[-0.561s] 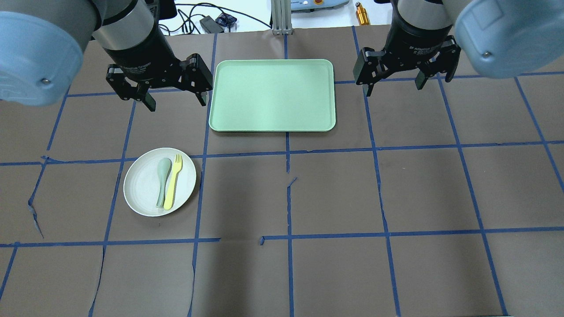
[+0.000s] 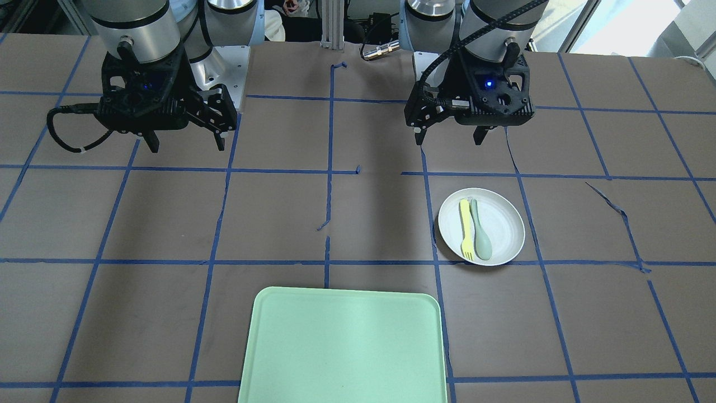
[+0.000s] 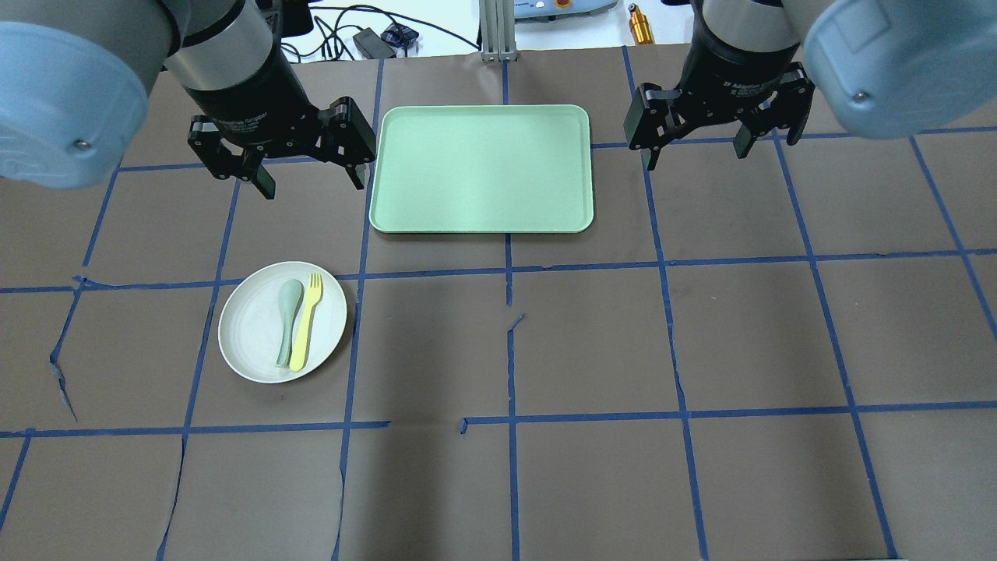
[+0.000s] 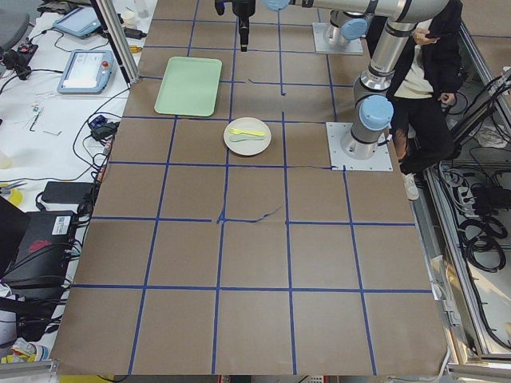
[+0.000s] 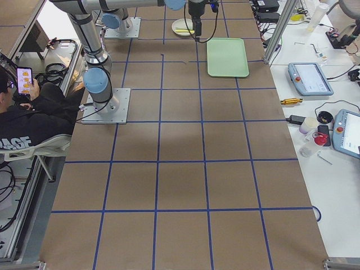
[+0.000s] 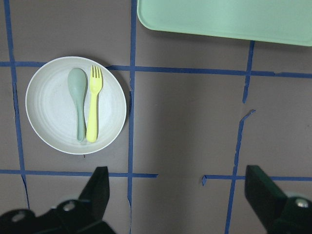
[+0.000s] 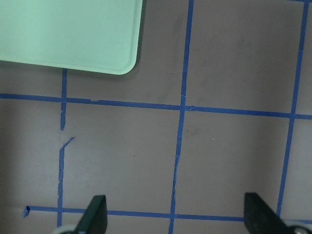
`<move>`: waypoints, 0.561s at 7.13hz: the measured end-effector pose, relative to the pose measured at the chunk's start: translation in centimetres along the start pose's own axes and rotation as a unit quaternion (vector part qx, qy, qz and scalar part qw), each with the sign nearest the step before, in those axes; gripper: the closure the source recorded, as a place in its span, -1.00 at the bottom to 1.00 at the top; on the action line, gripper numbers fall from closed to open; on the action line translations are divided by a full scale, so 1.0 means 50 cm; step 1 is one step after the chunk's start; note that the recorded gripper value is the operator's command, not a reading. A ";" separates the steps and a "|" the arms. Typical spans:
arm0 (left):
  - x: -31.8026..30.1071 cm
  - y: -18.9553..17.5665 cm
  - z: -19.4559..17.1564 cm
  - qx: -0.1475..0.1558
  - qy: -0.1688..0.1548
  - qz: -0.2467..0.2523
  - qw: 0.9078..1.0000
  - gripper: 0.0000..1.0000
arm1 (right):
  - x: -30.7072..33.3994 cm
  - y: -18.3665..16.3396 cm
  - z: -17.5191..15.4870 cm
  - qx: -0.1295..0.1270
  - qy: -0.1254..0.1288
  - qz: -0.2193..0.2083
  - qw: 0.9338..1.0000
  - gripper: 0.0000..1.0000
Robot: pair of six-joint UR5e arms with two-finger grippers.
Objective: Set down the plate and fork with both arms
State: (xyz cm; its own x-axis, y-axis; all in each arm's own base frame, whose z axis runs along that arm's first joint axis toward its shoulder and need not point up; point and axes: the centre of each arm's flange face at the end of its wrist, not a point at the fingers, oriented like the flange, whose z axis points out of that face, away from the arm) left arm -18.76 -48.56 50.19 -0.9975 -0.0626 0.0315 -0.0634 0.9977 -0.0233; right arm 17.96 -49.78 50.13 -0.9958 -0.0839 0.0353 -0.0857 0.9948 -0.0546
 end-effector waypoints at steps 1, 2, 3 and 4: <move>0.000 0.000 0.000 0.000 0.000 0.000 1.000 -1.00 | 0.000 0.000 0.000 0.000 0.000 0.000 1.000 -1.00; 0.000 0.000 0.001 0.000 0.000 0.000 1.000 -1.00 | 0.000 -0.001 0.001 0.000 0.000 0.000 1.000 -1.00; 0.000 0.000 0.003 -0.002 0.000 0.001 1.000 -1.00 | 0.000 -0.001 0.001 0.000 0.000 0.000 1.000 -1.00; 0.000 0.001 0.008 -0.004 0.000 0.002 1.000 -1.00 | 0.000 -0.001 0.000 0.000 0.000 0.000 1.000 -1.00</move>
State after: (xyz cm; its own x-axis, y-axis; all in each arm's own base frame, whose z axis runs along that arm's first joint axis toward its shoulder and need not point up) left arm -18.77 -48.51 49.78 -0.9978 -0.0594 0.0310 -0.0599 0.9981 -0.0154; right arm 17.97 -49.84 50.11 -0.9958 -0.0844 0.0357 -0.0863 0.9947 -0.0552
